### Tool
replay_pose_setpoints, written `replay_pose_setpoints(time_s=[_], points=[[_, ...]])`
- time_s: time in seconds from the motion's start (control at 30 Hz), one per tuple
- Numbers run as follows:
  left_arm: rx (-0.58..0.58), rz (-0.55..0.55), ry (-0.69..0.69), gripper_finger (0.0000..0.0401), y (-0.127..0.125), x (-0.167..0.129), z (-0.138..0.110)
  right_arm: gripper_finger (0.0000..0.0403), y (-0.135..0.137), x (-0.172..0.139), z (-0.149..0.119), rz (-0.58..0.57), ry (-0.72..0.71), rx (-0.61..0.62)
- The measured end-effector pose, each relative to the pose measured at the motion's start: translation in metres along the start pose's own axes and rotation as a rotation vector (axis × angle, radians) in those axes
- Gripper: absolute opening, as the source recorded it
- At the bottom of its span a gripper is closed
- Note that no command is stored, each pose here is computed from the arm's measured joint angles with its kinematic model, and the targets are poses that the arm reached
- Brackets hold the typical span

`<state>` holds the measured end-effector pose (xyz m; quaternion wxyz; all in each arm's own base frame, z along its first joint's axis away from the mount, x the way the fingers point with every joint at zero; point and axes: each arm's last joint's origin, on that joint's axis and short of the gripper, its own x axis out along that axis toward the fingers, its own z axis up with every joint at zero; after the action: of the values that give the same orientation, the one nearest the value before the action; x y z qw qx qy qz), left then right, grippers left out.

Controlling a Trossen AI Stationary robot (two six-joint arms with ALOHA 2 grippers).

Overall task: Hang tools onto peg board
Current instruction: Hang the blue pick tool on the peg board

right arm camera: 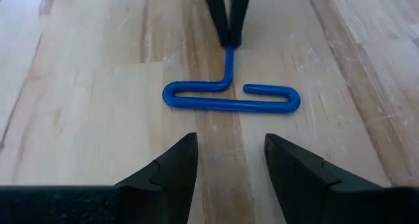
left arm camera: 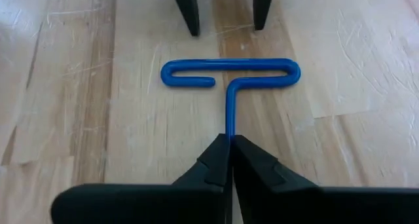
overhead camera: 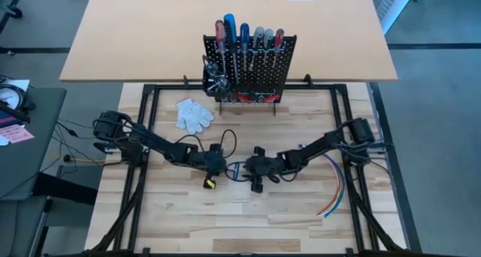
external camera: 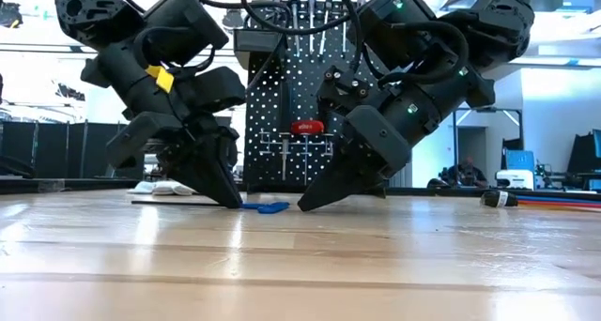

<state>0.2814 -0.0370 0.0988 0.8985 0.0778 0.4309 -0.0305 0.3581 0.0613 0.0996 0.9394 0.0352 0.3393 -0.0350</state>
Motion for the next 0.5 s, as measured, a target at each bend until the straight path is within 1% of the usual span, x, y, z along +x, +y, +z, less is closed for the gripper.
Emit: replay_pose_setpoints(time_s=[0.23, 0.4, 0.5], points=[[0.005, -0.002, -0.038, 0.0002, -0.001, -0.007, 0.005, 0.0186, 0.01, -0.011, 0.011, 0.006, -0.068, -0.079], [0.012, -0.009, -0.075, 0.0001, -0.004, -0.016, 0.011, 0.0186, 0.018, -0.013, 0.011, 0.018, -0.083, -0.134], [0.017, -0.019, -0.091, 0.0, -0.006, -0.021, 0.013, 0.0186, 0.019, -0.013, 0.011, 0.019, -0.082, -0.147]])
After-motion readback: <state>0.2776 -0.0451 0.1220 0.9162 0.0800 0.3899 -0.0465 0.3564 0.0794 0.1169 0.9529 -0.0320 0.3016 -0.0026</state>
